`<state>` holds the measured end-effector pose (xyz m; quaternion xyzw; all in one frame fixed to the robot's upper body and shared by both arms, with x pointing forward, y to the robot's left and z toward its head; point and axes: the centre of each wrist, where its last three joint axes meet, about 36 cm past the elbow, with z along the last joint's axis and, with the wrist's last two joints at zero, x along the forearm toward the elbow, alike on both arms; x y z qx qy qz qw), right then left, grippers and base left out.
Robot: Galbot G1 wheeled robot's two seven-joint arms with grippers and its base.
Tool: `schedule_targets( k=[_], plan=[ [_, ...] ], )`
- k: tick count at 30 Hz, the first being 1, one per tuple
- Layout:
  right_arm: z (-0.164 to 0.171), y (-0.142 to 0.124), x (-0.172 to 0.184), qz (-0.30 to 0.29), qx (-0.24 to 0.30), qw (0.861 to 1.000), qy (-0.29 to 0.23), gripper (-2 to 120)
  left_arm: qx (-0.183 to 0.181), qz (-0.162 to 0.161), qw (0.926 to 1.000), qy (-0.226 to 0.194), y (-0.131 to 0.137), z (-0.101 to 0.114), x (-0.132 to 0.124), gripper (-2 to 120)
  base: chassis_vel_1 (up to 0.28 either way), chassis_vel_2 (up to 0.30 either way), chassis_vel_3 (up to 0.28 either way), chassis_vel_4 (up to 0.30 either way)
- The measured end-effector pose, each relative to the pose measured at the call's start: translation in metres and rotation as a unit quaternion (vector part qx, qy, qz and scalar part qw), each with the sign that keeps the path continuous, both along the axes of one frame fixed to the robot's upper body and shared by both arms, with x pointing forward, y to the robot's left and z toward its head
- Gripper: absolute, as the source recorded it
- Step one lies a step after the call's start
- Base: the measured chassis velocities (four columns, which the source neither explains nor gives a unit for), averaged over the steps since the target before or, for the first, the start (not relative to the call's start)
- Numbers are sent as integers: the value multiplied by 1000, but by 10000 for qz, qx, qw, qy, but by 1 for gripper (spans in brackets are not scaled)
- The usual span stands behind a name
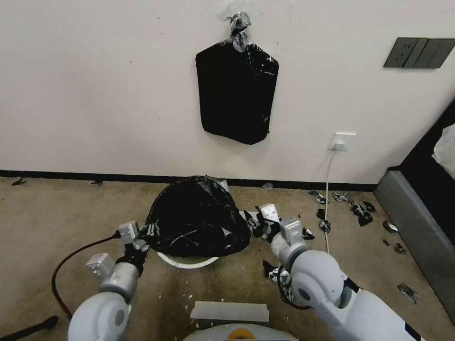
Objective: Place a trash bag onto the trash bin.
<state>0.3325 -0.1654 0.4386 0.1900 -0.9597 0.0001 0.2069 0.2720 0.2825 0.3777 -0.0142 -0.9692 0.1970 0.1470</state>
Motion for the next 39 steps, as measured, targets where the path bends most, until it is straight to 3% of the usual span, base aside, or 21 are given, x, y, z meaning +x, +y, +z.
schedule_targets(
  k=[1, 2, 3, 4, 5, 6, 8, 11, 15, 20, 26, 33, 39],
  plan=[
    [0, -5, -1, 26, 49, 9996, -287, 68, -1, 22, 10000, 11, 0, 0, 0, 3, 0, 0, 0, 0],
    [2, -21, -9, 645, 80, 9899, -1257, 81, -14, 106, 9998, 139, 1, 2, -1, 3, 0, 0, 0, 0],
    [1, -26, -11, 1043, 133, 9835, -1474, 84, -34, 124, 9998, 161, 1, 4, -1, 3, 0, 0, 0, 0],
    [1, -26, -11, 1043, 133, 9835, -1474, 84, -34, 124, 9998, 161, 1, 4, -1, 3, 0, 0, 0, 0],
    [-3, -32, -12, 1634, 151, 9711, -1730, 91, -48, 130, 9998, 163, 2, 5, 0, 3, 0, 0, 0, 0],
    [-4, -35, -12, 1839, 138, 9662, -1803, 92, -50, 131, 9998, 162, 2, 5, 0, 3, 0, 0, 0, 0],
    [-19, -46, -5, 3100, -31, 9281, -2060, 99, -49, 124, 9998, 144, 3, 7, 1, 3, 0, 0, 0, 0],
    [-27, -43, -2, 3480, -31, 9176, -1919, 100, -59, 110, 9998, 123, 2, 9, 0, 3, 0, 0, 0, 0],
    [-34, -39, 4, 3523, 19, 9212, -1650, 100, -86, 82, 9999, 113, 1, 10, 0, 3, 0, 0, 0, 0],
    [-44, -27, -1, 3258, 485, 9383, -1053, 100, -120, 52, 9999, 110, -2, 9, 0, 3, 0, 0, 0, 0],
    [-48, -23, -7, 3233, 568, 9400, -929, 99, -126, 48, 9999, 96, -2, 9, 2, 3, 0, 0, 0, 0],
    [-50, -22, -10, 3300, 510, 9379, -936, 86, -138, 48, 9999, 85, -2, 8, 3, 3, 0, 0, 0, 0],
    [-51, -22, -12, 3440, 486, 9328, -958, 61, -157, 62, 9998, 79, -2, 8, 3, 3, 0, 0, 0, 0]
  ],
)
